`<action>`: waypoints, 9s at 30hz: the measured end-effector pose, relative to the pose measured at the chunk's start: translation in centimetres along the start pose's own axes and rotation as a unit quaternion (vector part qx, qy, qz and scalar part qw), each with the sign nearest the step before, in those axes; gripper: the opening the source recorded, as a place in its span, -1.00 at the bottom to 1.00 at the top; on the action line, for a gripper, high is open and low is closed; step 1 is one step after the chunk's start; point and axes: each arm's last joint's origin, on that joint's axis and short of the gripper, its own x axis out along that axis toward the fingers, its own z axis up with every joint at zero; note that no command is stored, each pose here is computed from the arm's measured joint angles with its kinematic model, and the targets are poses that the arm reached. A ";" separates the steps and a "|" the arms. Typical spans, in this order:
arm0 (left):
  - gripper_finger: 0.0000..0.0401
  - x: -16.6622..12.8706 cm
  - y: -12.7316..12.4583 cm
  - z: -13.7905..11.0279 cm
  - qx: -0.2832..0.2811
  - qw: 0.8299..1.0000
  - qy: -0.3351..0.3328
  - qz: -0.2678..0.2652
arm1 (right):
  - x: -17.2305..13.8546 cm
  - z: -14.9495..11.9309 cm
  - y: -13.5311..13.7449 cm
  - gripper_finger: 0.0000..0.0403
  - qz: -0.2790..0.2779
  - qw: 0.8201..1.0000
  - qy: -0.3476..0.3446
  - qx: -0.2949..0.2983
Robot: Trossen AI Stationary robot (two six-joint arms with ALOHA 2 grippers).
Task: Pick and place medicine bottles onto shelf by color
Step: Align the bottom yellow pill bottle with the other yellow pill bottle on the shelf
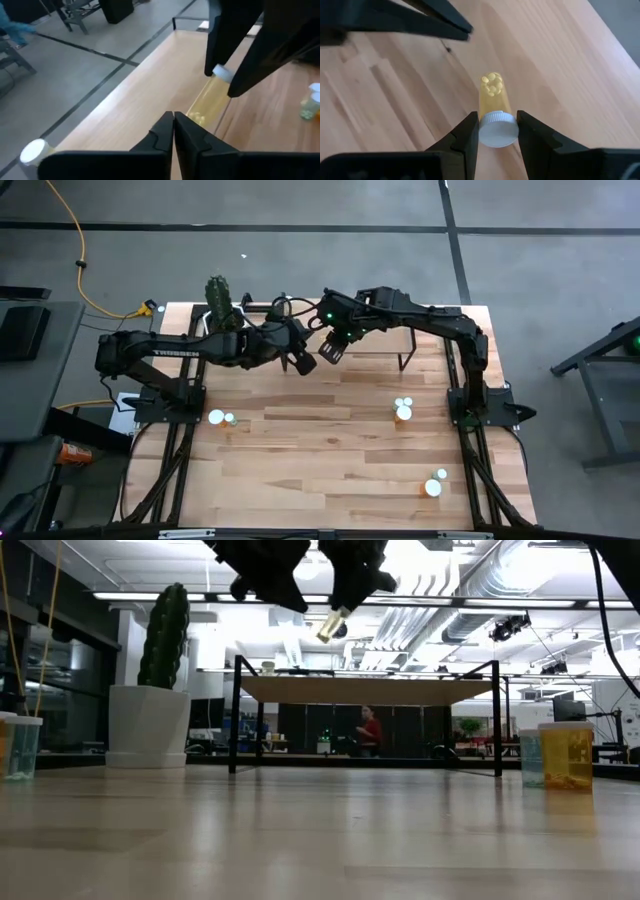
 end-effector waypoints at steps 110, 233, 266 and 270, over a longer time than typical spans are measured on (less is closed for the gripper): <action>-1.00 4.4 -1.4 -3.0 -0.068 0.988 -0.047 -0.131 | 1.8 0.8 -1.8 -0.49 0.005 1.000 0.019 0.021; -1.00 5.3 2.1 -6.3 -0.156 0.977 -0.129 -0.065 | 1.8 1.3 -1.5 -0.49 0.037 0.999 -0.003 0.029; -1.00 5.1 1.2 -6.7 -0.157 0.979 -0.110 -0.076 | 1.8 1.8 -1.4 -0.49 0.040 0.998 -0.030 0.041; -1.00 5.0 1.1 -6.7 -0.175 0.975 -0.108 -0.079 | 1.7 1.9 -1.4 -0.49 0.036 0.998 -0.035 0.043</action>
